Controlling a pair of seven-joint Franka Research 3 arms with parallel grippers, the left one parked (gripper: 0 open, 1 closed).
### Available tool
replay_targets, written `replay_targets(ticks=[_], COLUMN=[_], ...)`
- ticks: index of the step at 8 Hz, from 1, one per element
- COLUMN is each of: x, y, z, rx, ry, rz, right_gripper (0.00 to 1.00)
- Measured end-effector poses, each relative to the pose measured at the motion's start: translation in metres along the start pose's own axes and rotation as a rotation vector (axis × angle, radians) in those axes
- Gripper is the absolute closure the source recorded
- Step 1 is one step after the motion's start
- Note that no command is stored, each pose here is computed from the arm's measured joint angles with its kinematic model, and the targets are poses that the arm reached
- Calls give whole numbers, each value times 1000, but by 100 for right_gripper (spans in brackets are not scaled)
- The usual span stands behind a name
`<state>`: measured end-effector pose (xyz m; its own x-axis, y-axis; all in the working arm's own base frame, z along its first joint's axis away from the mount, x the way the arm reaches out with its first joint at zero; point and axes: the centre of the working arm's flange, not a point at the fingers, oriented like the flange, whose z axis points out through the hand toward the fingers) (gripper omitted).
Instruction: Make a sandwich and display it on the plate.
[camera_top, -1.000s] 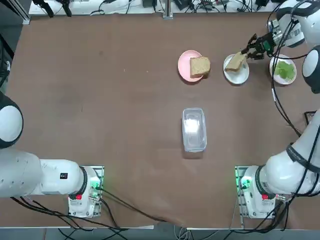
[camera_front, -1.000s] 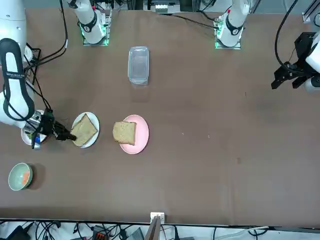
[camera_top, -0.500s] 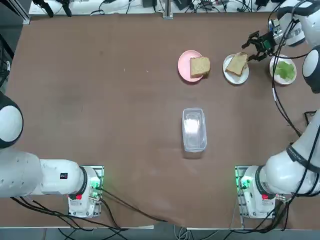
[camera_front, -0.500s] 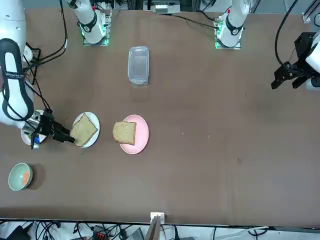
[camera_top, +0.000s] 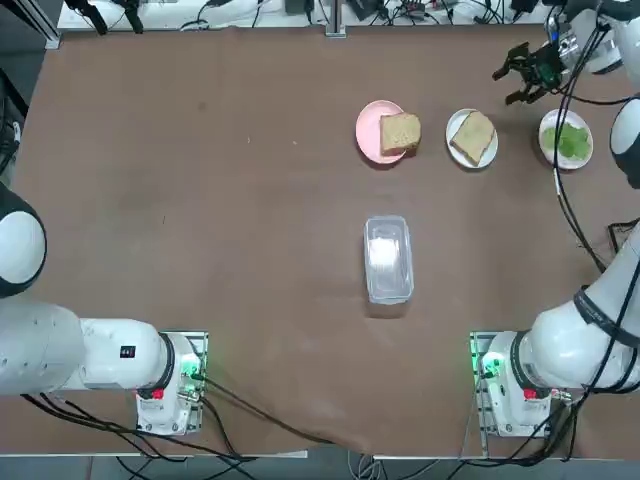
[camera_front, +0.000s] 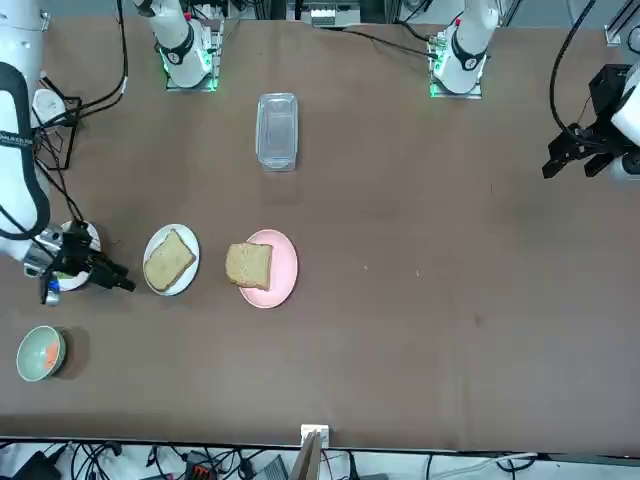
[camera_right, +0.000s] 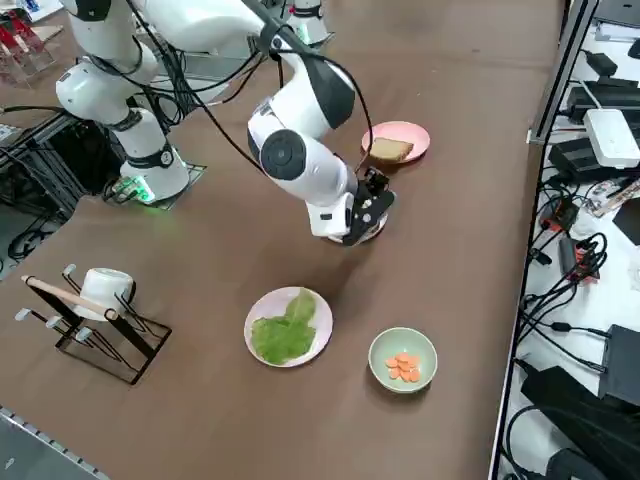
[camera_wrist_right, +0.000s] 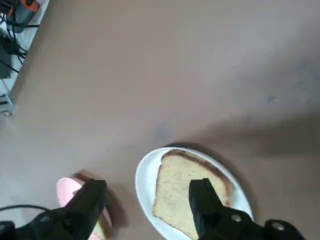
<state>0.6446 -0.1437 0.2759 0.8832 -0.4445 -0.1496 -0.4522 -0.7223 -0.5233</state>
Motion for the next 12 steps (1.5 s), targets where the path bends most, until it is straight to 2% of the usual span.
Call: replay_targets(ticks=[5, 9, 12], x=[34, 94, 126], y=[-23, -19, -11], z=[-48, -40, -25], rx=[-217, -329, -570], ry=[73, 101, 113], rz=[-235, -610, -842], right_gripper=[0, 0, 0])
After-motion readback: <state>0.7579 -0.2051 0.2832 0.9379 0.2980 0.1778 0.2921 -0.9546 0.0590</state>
